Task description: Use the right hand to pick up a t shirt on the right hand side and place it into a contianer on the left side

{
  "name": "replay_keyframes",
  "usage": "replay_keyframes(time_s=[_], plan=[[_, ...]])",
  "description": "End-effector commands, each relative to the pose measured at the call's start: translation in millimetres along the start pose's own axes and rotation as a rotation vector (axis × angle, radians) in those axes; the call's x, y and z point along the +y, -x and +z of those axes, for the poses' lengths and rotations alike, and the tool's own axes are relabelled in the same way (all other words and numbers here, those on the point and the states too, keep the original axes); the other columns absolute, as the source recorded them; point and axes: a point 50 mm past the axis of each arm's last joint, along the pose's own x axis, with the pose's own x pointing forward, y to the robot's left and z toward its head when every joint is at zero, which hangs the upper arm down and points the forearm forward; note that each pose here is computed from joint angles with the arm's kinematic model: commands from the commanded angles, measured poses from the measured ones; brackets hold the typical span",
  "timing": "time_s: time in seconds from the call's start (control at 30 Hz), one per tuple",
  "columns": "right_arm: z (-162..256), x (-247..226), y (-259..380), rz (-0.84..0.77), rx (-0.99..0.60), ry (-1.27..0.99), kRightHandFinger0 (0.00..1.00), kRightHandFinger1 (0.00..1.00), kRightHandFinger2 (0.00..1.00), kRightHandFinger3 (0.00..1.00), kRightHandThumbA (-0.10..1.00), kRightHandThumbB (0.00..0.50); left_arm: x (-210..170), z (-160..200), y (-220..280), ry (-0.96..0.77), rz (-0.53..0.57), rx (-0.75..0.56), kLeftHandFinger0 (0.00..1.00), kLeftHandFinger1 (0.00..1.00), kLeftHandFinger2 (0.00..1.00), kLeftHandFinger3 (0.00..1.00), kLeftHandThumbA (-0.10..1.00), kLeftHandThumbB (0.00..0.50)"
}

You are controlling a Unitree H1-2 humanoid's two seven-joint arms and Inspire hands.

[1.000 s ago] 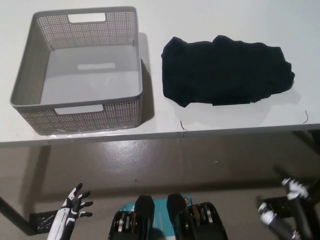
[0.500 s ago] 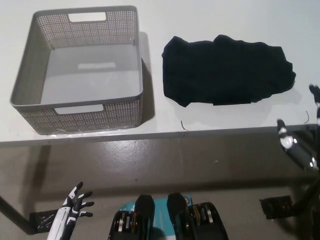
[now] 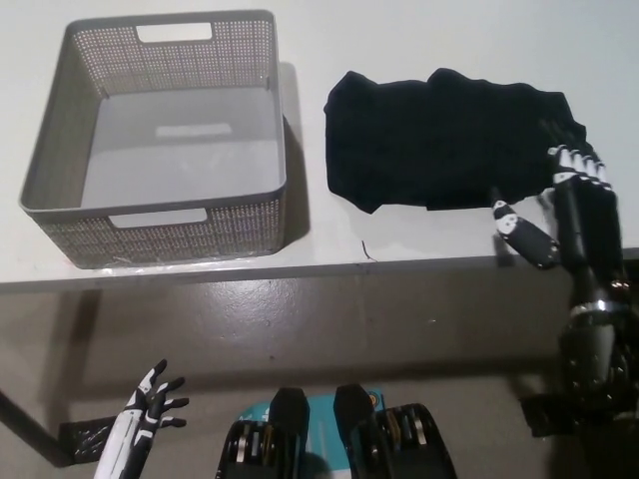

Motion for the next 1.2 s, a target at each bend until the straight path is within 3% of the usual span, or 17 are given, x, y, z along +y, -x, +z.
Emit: replay_keyframes(time_s=[0.0,0.53,0.63,0.83,1.0,1.07,1.17], plan=[[18.6,-3.6,-30.2,-0.036,-0.041,0.07,1.0,1.0,1.0,1.0,0.65,0.5,3.7,11.6,-8.9,-0.023,-0.009,-0.075,0.66,0.76,0.85,1.0,1.0,0.187],[16.8,25.1,-42.7,0.077,-0.022,0.119,1.0,1.0,1.0,1.0,0.69,0.5,4.8,12.9,-13.2,-0.032,-0.014,-0.088,0.66,0.75,0.84,1.0,1.0,0.204],[12.8,29.1,-41.6,0.096,-0.019,0.138,1.0,1.0,1.0,1.0,0.77,0.5,4.7,15.1,-13.8,-0.034,-0.02,-0.085,0.66,0.76,0.85,1.0,1.0,0.199],[7.3,33.3,-42.4,0.104,-0.009,0.139,1.0,1.0,1.0,1.0,0.75,0.5,5.3,17.5,-16.6,-0.043,-0.026,-0.095,0.66,0.75,0.84,1.0,1.0,0.213],[3.3,37.7,-43.3,0.109,0.0,0.138,1.0,1.0,1.0,1.0,0.75,0.5,6.5,19.4,-17.6,-0.042,-0.024,-0.103,0.65,0.75,0.84,1.0,1.0,0.194],[2.7,39.0,-42.8,0.113,-0.008,0.138,1.0,1.0,1.0,1.0,0.82,0.5,6.7,19.2,-17.4,-0.039,-0.025,-0.099,0.65,0.74,0.84,1.0,1.0,0.216],[3.2,39.1,-42.3,0.121,-0.012,0.138,1.0,1.0,1.0,1.0,0.82,0.5,7.8,20.2,-18.6,-0.04,-0.029,-0.093,0.65,0.75,0.84,1.0,1.0,0.238]])
